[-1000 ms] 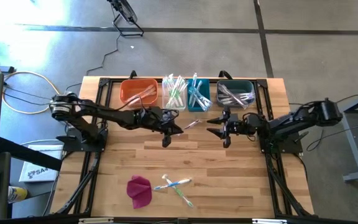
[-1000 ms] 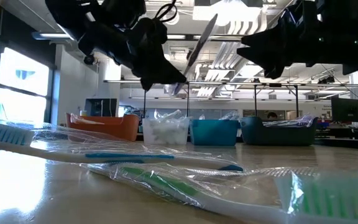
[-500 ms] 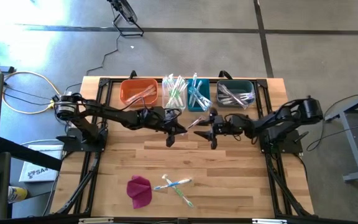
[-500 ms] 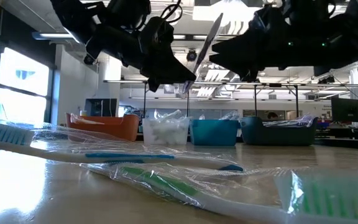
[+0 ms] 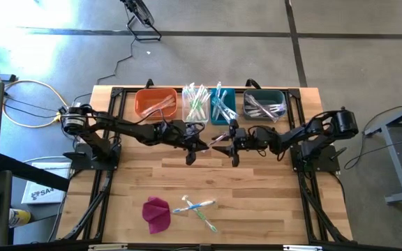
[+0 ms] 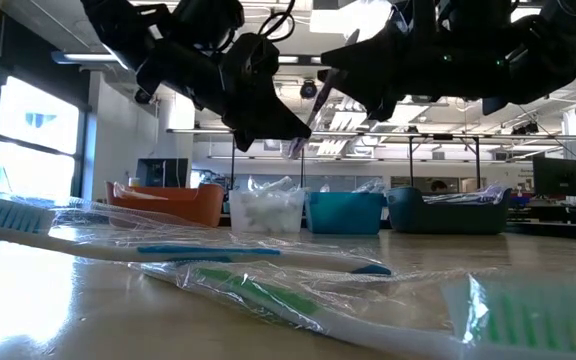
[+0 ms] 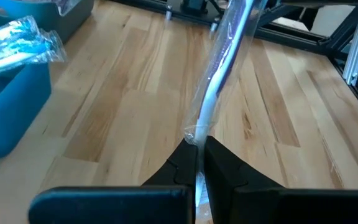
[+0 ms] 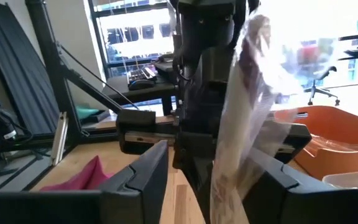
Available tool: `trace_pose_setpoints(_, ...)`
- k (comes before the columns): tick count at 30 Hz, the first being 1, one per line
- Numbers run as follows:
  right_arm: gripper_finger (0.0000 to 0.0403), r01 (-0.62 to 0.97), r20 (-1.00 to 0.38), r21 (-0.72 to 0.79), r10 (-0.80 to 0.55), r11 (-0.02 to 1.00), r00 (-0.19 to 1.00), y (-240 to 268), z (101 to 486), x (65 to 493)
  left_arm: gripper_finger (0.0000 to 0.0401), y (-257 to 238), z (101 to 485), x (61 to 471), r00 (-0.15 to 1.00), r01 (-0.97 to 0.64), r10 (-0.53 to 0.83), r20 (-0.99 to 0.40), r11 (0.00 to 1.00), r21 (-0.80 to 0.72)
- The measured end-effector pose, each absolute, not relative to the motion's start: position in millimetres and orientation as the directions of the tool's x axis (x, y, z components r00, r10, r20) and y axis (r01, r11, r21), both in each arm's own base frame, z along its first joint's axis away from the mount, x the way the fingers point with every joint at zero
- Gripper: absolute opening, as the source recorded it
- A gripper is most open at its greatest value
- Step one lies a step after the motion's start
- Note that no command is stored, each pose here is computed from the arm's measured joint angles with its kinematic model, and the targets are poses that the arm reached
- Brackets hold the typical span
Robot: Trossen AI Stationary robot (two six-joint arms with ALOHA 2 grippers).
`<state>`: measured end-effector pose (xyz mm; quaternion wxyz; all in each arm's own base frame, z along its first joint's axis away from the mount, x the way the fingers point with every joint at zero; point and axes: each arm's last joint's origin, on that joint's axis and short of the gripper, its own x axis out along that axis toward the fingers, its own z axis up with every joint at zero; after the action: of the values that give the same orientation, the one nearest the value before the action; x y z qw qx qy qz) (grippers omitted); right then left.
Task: Pick & Place Toothbrushes
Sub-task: Put the purple toothbrush into the green bin
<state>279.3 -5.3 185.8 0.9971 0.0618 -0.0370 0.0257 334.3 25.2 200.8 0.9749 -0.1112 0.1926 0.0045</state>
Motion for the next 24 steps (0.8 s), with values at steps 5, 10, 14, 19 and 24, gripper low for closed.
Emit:
trace_pose_setpoints(5, 0.0121, -0.059, 0.09, 0.12, 0.048, 0.991, 0.995, -5.3, 187.1, 279.2, 0.0006, 24.9, 200.3, 334.2, 0.924, -0.052, -0.035, -0.382, 0.975, -0.215)
trace_pose_setpoints(10, 0.0073, -0.057, 0.09, 0.119, 0.047, 0.991, 0.995, -5.4, 187.0, 279.2, 0.0006, 24.8, 200.2, 334.1, 0.923, -0.051, -0.037, -0.383, 0.975, -0.216)
trace_pose_setpoints(14, 0.0041, -0.021, 0.09, 0.122, 0.01, 0.992, 0.996, -6.5, 187.0, 279.3, 0.0006, 24.9, 200.2, 334.1, 0.923, -0.052, -0.036, -0.383, 0.975, -0.216)
trace_pose_setpoints(19, 0.0022, 0.0, 0.084, 0.12, -0.01, 0.993, 0.996, -7.0, 186.5, 279.3, 0.0006, 24.9, 199.9, 334.0, 0.922, -0.053, -0.036, -0.386, 0.975, -0.217)
trace_pose_setpoints(24, 0.0031, -0.001, 0.084, 0.122, -0.009, 0.993, 0.996, -6.9, 186.4, 279.3, 0.0006, 25.0, 199.9, 334.0, 0.922, -0.054, -0.034, -0.386, 0.975, -0.216)
